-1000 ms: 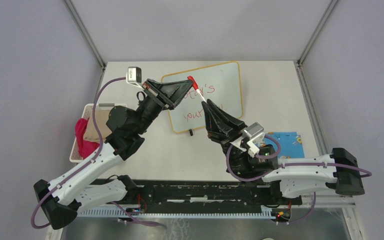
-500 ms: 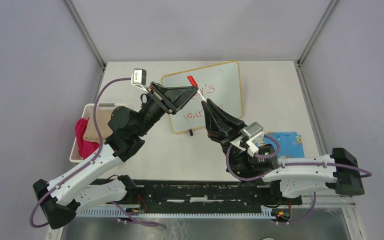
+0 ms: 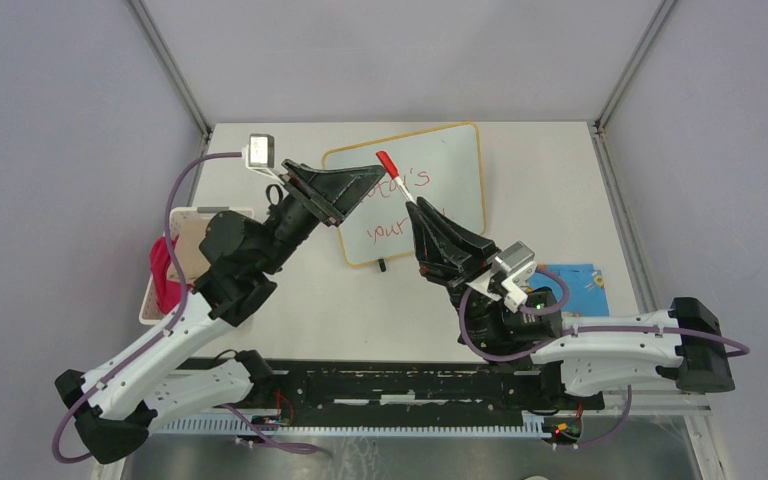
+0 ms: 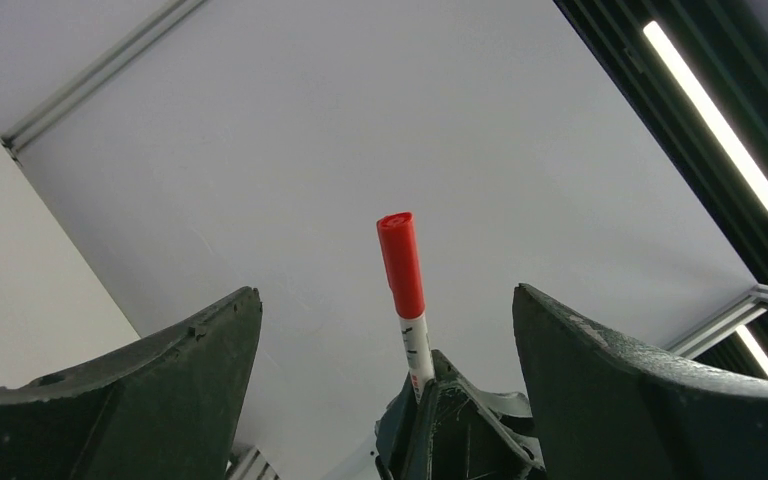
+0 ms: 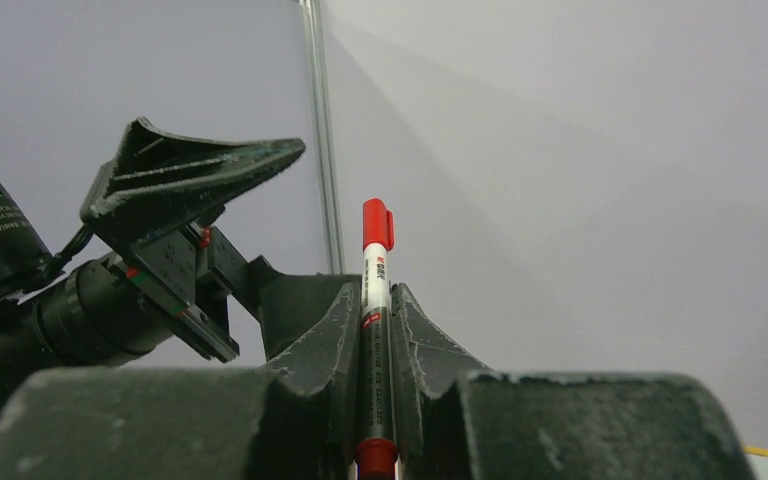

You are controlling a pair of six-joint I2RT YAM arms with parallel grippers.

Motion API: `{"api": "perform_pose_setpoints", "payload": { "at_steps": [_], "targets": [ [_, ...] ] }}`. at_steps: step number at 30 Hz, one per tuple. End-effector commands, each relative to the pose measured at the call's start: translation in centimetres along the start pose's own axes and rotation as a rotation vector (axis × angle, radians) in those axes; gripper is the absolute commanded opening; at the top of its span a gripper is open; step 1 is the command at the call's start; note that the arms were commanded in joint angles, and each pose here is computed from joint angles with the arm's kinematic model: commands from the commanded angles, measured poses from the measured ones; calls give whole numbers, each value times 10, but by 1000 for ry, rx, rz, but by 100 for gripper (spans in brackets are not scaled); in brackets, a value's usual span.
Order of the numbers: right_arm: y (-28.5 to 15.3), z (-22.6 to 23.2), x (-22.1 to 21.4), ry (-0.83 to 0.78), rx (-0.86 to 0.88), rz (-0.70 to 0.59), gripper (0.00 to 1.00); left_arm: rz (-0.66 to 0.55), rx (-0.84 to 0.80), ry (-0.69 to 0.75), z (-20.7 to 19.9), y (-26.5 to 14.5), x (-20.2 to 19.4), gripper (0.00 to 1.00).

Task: Write a sentence on the whiteboard
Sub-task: Close the whiteboard marker at the center of the board.

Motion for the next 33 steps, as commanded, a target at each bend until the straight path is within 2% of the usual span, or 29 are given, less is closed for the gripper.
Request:
{"api": "perform_pose_setpoints", "payload": {
  "at_steps": [1,10,17,25,29,33],
  "targets": [
    [1,0,13,47,19,-32,0,-64,-52,126,-29,3,28,100],
    [-1,1,16,70,37,-38,0,1,-62,130,-33,19,22,94],
    [-2,-2,16,70,27,-34,0,35,-93,101,-31,21,11,72],
    [-3,-3,16,70,18,-35,0,50,-110,72,-28,20,4,62],
    [-3,-4,15,69,11,-35,0,56,-118,61,-27,20,2,51],
    [-3,-5,16,69,10,-36,0,61,-116,45,-26,20,0,46]
  ]
}}
Point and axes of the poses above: each gripper's point midway between its finger pads, its own y axis out along the fingers, its own z axis along the line the jaws close on, x = y × z, the point moved 4 cm from there along -y, back along the fingers, and after that the axes turned 8 degrees about y, right-handed, at the moved point
